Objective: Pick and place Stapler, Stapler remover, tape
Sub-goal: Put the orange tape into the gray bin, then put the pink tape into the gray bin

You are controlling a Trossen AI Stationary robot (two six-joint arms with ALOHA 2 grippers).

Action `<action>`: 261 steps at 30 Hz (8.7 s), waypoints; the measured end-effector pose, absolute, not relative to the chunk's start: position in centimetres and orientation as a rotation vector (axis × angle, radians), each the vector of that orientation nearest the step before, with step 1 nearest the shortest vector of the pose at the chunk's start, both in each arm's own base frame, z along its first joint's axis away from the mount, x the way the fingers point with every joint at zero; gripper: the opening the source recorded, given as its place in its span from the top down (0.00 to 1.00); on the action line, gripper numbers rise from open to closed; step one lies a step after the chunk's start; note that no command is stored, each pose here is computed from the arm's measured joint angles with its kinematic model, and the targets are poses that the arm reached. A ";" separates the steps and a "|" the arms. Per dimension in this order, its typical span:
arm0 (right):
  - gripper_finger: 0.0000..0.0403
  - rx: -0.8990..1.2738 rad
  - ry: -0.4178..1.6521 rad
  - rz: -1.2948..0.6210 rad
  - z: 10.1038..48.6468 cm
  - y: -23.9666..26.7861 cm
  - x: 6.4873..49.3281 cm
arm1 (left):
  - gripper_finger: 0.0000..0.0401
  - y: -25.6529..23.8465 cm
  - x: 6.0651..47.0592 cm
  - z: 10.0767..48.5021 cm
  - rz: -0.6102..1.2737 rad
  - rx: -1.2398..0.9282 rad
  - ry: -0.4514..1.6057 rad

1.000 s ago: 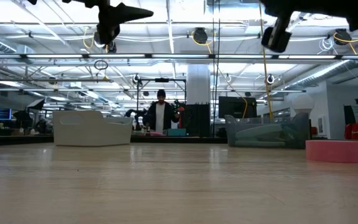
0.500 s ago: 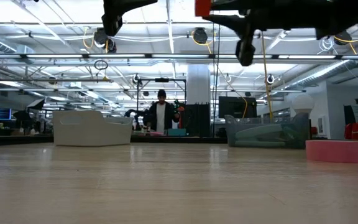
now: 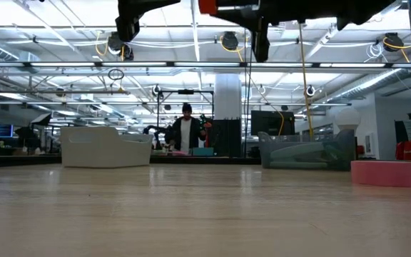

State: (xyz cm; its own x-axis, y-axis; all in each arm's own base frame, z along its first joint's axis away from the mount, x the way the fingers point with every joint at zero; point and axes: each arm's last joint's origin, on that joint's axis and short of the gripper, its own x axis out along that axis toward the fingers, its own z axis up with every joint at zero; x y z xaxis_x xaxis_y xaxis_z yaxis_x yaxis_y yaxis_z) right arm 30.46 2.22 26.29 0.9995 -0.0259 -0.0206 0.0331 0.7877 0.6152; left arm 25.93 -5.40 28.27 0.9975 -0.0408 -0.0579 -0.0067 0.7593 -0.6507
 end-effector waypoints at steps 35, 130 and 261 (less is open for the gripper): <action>0.94 0.690 0.046 -0.047 26.1 2.2 32.4 | 0.39 -5.6 27.0 27.9 -0.033 -0.706 0.009; 0.76 0.605 0.416 0.356 24.4 2.3 33.3 | 0.90 6.6 18.7 27.7 0.659 -0.315 1.061; 0.76 0.900 1.294 -0.631 22.0 6.7 21.2 | 0.52 -1.4 18.2 27.8 -0.207 -0.337 0.253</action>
